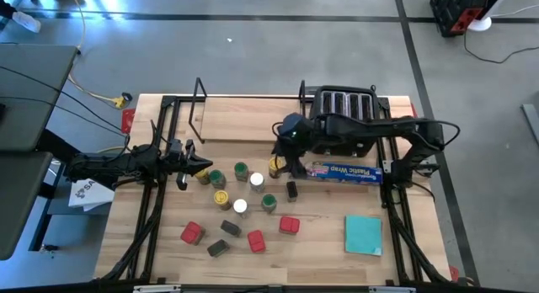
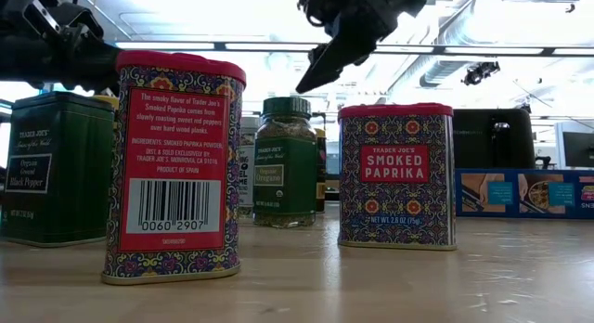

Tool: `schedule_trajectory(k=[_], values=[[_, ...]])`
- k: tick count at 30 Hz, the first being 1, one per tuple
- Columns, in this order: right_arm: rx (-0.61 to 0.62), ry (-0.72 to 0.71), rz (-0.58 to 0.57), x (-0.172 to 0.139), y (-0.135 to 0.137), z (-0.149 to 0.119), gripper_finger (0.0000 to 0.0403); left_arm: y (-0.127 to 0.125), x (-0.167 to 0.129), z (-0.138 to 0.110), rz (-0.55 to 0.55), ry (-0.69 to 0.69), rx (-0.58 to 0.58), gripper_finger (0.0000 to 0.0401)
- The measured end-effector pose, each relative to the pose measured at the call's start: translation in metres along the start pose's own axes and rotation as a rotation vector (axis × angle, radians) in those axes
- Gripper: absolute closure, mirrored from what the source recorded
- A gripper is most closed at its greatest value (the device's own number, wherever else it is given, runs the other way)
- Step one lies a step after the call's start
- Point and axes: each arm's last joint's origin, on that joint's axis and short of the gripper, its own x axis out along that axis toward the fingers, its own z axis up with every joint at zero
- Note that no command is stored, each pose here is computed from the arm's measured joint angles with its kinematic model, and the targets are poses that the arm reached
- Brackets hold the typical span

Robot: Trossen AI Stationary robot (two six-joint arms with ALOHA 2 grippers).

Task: Shelf spices
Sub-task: Put the top right yellow seasoning bottle on the shelf

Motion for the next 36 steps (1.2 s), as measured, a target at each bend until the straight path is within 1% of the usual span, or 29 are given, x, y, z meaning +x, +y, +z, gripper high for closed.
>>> schedule_trajectory(k=[3,5,8,10,17,20,24,31,36], values=[[-0.006,0.035,0.014,0.015,0.002,-0.004,0.0095,0.000,0.000,0.000,0.000,0.000,0.018,0.0398],[-0.019,0.063,-0.016,0.023,0.003,-0.006,0.0095,0.000,0.000,0.000,0.002,-0.001,0.013,0.0398],[-0.057,0.112,-0.080,0.035,0.002,-0.010,0.0095,0.000,0.000,0.000,0.002,-0.001,-0.032,0.0398],[-0.065,0.113,-0.089,0.040,0.000,-0.010,0.0095,0.000,0.000,0.000,0.002,-0.001,-0.044,0.0398],[-0.069,0.113,-0.124,0.045,-0.002,-0.011,0.0095,0.000,0.000,0.000,0.004,-0.002,-0.037,0.0398],[-0.072,0.120,-0.122,0.045,-0.002,-0.012,0.0095,0.000,0.000,0.000,0.004,-0.002,-0.037,0.0398],[-0.105,0.143,-0.089,0.045,0.000,-0.015,0.0095,0.000,0.000,0.000,0.004,-0.002,-0.037,0.0398],[-0.101,0.157,-0.088,0.050,0.001,-0.024,0.0095,0.000,0.000,0.000,0.004,-0.002,-0.041,0.0398],[-0.091,0.149,-0.094,0.051,0.001,-0.025,0.0095,0.000,0.000,0.000,0.004,-0.002,-0.043,0.0398]])
